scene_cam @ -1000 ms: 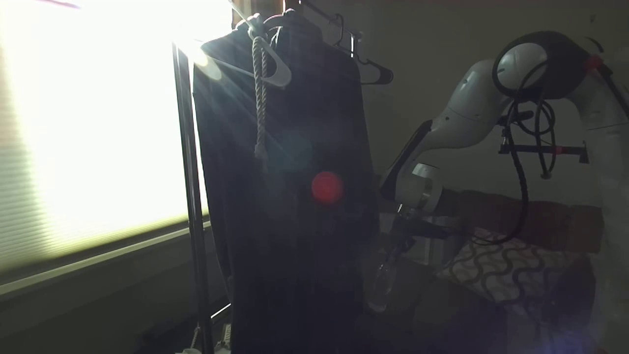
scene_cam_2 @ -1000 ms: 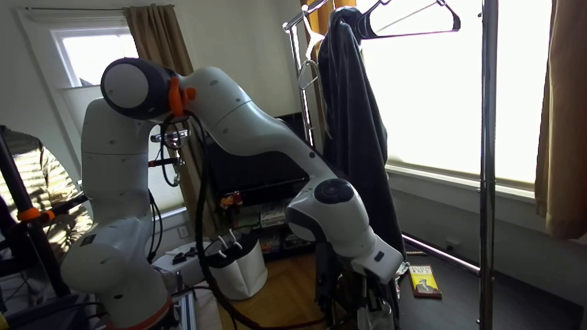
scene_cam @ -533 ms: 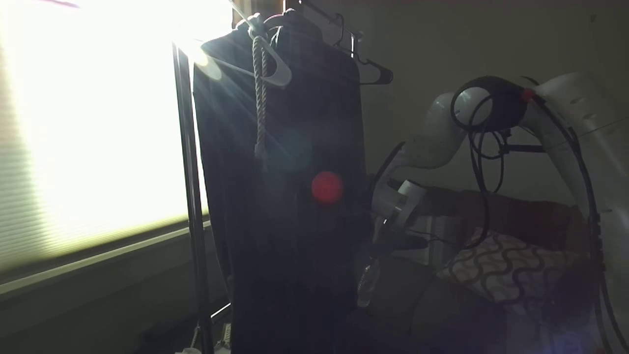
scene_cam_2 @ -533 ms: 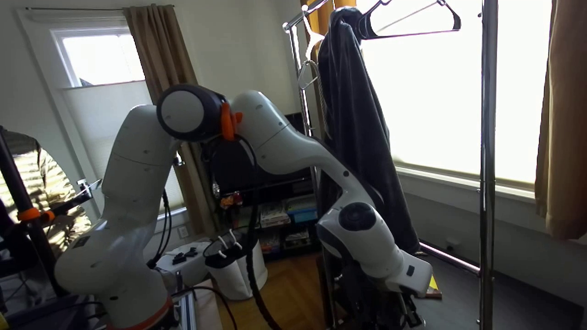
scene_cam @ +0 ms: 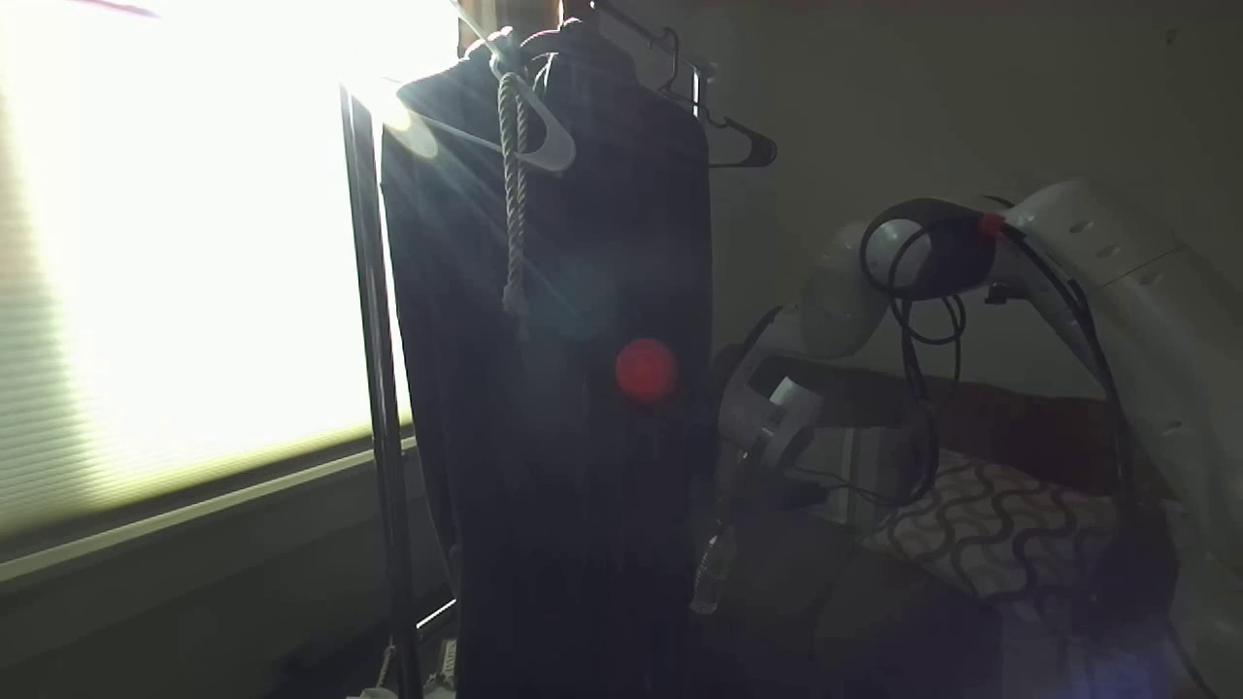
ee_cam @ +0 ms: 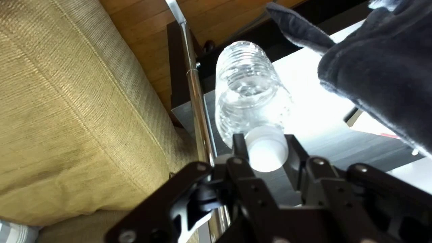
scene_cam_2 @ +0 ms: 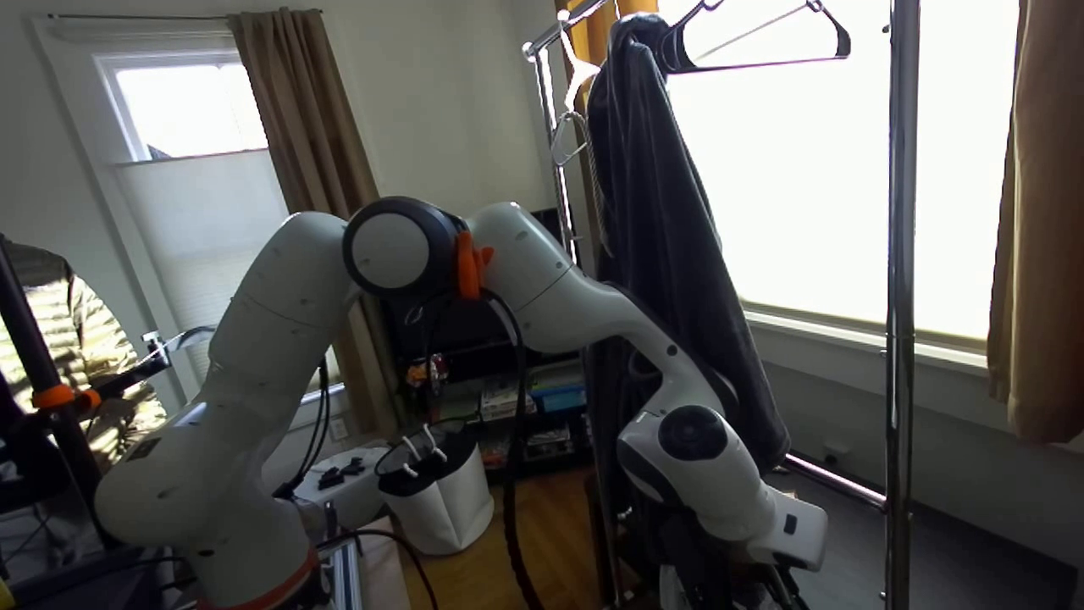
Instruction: Take the bottle out of the coat and place it on the bench
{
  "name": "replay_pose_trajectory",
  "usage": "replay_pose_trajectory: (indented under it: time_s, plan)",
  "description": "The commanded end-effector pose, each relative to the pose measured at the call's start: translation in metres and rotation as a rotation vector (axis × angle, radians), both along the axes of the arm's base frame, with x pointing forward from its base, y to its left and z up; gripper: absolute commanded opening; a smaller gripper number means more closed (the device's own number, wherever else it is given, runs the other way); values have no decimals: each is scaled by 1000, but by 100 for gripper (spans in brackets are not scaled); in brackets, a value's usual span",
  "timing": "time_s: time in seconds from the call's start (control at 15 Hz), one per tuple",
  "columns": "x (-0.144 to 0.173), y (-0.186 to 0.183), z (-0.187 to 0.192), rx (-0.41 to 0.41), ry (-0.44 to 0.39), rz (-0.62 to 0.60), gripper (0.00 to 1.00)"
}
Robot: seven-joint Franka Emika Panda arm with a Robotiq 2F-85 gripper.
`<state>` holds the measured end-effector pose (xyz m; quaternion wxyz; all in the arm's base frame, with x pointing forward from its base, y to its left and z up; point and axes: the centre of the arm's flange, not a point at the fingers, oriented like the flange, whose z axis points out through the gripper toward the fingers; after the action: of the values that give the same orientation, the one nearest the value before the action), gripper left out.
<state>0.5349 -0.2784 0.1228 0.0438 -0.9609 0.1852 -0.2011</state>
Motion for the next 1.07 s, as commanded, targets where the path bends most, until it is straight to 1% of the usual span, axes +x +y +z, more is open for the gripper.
replay_pose_trajectory:
  time_s: [0.0,0.2,0.47,0.73,1.0]
  plan:
    - [30,0,-21,-72,-51,4,8]
    - [52,9,-32,-50,-72,43,8]
    - [84,7,-53,-89,-118,86,8]
    - [108,11,-73,-102,-104,128,8]
    - [126,25,-87,-146,-96,199,8]
